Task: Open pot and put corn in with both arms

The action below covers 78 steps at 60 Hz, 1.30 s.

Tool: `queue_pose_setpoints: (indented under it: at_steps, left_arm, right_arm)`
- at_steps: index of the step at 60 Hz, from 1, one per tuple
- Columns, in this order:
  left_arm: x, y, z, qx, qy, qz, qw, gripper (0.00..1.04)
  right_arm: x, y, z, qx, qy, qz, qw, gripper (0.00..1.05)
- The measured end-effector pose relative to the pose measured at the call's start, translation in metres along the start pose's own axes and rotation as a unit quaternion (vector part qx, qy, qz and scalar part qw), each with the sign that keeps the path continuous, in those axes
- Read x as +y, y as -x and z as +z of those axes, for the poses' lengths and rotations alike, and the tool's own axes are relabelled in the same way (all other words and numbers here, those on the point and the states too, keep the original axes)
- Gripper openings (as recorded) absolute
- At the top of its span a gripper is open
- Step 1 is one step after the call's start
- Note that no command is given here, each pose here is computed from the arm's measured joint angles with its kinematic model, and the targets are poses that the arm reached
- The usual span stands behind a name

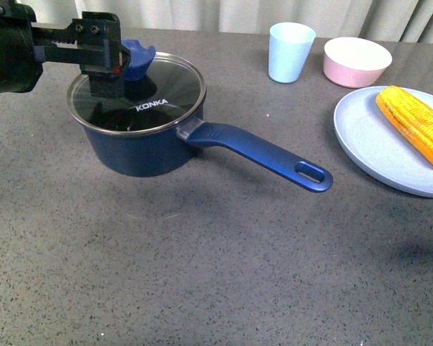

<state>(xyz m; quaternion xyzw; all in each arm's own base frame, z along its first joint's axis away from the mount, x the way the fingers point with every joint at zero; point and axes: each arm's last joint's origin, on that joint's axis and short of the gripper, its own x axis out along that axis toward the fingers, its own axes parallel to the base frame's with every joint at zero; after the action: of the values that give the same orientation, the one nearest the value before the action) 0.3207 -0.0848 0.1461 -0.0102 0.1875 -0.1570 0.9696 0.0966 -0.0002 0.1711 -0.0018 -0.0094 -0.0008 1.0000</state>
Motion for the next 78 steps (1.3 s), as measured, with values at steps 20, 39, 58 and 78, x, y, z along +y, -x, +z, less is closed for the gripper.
queue_pose_setpoints:
  at_steps: [20, 39, 58, 78]
  left_arm:
    - [-0.010, -0.017, -0.004, 0.005, -0.022, -0.026, 0.999, 0.96]
    - [-0.017, -0.024, -0.005, 0.000, -0.030, -0.045, 0.999, 0.96]
    - [-0.020, -0.037, -0.005, 0.004, -0.032, -0.046, 0.998, 0.96]
    - [-0.021, -0.053, 0.000, 0.005, -0.032, -0.040, 0.999, 0.96]
  right_arm:
    - [0.000, 0.000, 0.000, 0.000, 0.000, 0.000, 1.000, 0.96]
    - [0.000, 0.000, 0.000, 0.000, 0.000, 0.000, 1.000, 0.96]
    - [0.000, 0.000, 0.000, 0.000, 0.000, 0.000, 1.000, 0.96]
    - [0.000, 0.000, 0.000, 0.000, 0.000, 0.000, 1.000, 0.96]
